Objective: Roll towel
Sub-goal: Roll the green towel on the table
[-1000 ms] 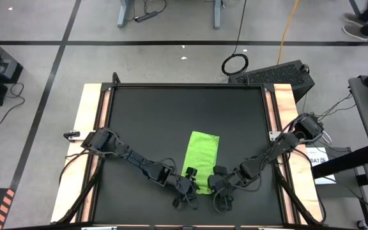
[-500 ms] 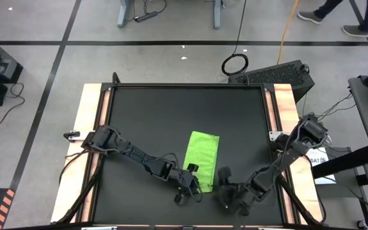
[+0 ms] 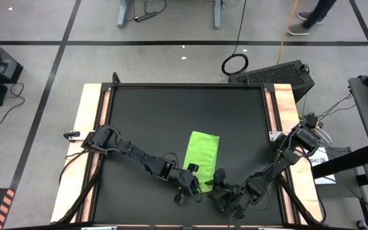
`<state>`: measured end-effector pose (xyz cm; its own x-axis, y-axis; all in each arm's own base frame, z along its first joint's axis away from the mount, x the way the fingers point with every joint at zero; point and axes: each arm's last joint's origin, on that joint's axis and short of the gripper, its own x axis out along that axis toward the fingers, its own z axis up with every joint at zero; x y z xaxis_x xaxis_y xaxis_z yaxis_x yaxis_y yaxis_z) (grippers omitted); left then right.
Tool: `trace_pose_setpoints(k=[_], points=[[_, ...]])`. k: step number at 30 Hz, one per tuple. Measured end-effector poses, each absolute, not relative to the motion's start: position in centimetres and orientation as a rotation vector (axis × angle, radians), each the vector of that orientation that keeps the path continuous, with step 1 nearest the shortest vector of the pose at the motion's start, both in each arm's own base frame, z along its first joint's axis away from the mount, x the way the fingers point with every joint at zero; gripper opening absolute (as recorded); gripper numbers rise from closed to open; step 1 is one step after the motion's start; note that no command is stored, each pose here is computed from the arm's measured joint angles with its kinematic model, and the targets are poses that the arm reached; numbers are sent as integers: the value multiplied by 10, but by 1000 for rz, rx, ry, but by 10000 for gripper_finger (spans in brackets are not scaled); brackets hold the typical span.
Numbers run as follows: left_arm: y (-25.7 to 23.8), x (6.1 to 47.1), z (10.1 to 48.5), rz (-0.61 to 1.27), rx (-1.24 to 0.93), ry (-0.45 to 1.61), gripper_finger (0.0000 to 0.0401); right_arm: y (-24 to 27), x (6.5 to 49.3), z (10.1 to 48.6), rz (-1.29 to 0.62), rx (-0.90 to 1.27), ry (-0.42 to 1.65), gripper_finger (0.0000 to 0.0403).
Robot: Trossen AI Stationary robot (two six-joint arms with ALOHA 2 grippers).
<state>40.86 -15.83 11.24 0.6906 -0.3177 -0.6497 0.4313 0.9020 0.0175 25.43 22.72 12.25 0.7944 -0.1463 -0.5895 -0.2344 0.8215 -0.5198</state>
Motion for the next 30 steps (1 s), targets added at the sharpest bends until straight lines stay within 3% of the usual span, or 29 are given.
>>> trace_pose_setpoints(k=[10, 17, 21, 27, 30], points=[[-158, 409, 112, -422, 174, 692, 68, 225, 257, 119, 132, -634, 703, 248], [-158, 409, 112, -423, 175, 693, 68, 223, 260, 102, 81, -616, 741, 218], [-158, 409, 112, -423, 174, 695, 68, 224, 258, 99, 35, -534, 750, 160], [-158, 409, 112, -423, 174, 692, 68, 225, 251, 100, -22, -424, 768, 24], [-157, 409, 114, -422, 172, 686, 68, 225, 249, 99, -54, -353, 773, 13]])
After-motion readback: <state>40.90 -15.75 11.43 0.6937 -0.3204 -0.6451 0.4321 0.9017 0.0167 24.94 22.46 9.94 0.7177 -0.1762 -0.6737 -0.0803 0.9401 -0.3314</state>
